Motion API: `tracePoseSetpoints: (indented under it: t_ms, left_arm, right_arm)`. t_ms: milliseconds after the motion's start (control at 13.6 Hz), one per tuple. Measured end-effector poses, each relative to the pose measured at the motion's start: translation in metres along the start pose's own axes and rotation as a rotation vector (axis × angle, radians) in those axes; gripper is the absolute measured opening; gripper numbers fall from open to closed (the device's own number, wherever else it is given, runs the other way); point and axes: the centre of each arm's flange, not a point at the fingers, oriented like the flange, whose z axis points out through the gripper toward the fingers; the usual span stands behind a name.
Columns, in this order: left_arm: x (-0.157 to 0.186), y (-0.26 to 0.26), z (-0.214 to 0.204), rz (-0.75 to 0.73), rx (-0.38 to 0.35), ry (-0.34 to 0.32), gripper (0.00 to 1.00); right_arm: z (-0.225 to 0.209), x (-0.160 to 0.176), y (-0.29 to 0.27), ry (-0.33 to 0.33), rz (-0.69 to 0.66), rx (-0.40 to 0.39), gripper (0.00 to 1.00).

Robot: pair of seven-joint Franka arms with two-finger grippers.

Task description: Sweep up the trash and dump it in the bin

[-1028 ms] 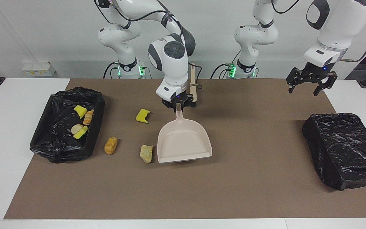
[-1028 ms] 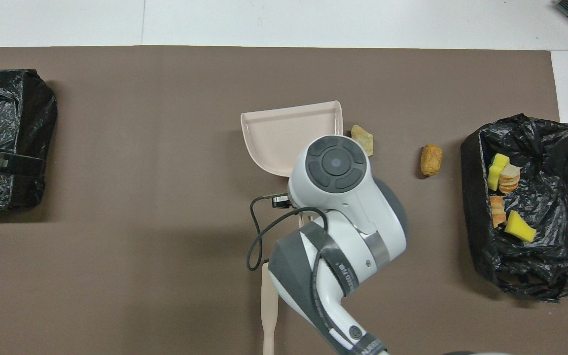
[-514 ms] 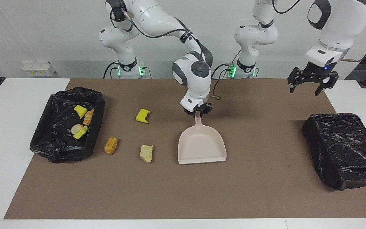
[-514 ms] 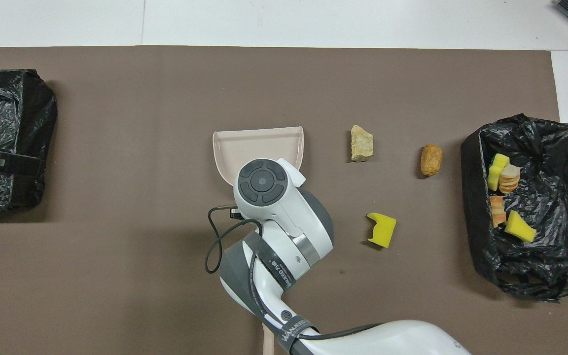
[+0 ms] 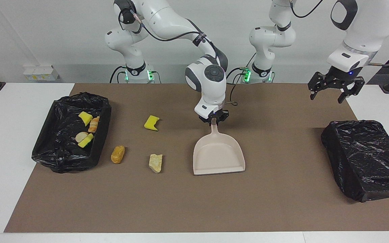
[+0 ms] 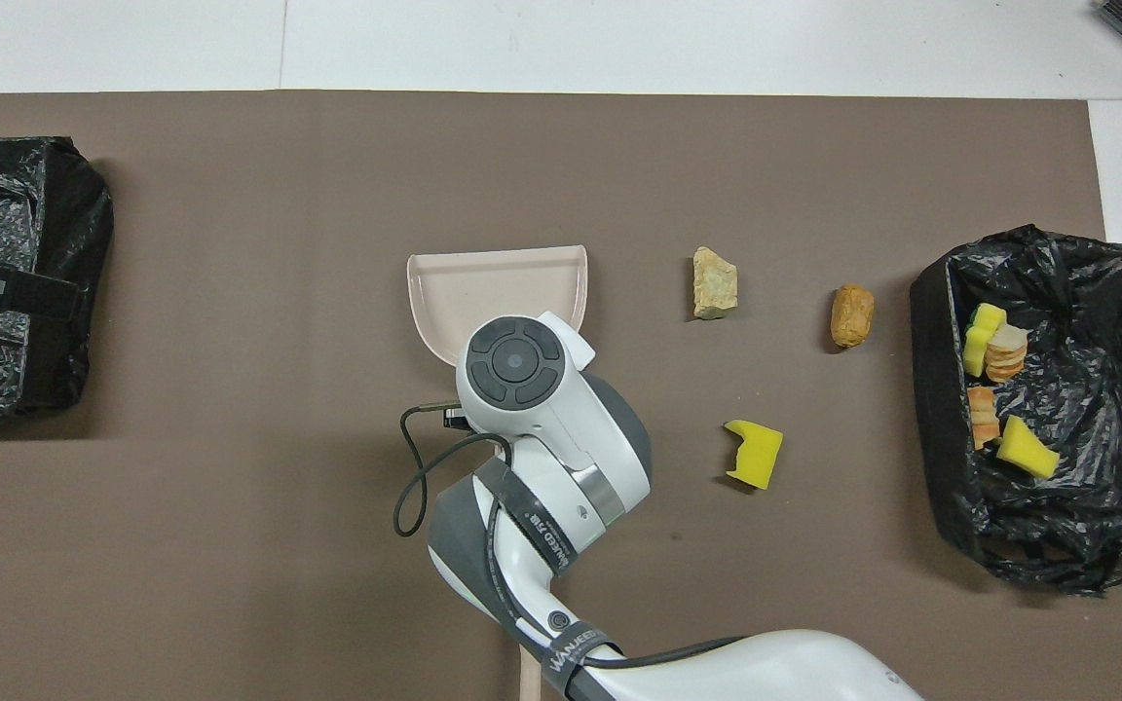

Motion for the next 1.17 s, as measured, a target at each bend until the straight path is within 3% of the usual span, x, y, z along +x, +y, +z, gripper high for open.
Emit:
tracePoseSetpoints:
  t_ms: [294,807,954,1174]
  left_arm:
    - [-0.001,0.001,0.0,0.001,-0.002,-0.006,1.0]
    - [-0.002,0.001,0.0,0.001,-0.004,-0.014,1.0]
    - [-0.002,0.001,0.0,0.001,-0.004,-0.015,1.0]
    - [-0.002,0.001,0.0,0.001,-0.004,-0.016,1.0]
  right_arm:
    - [0.0,0.02,0.022,0.016,0.019,0.003,0.32]
    - [0.003,0.018,0.02,0.014,0.006,-0.007,0.32]
    - [0.005,0.017,0.022,0.0,0.008,-0.017,0.48]
    - [-0.005,0.022,0.023,0.003,0.008,-0.015,0.83]
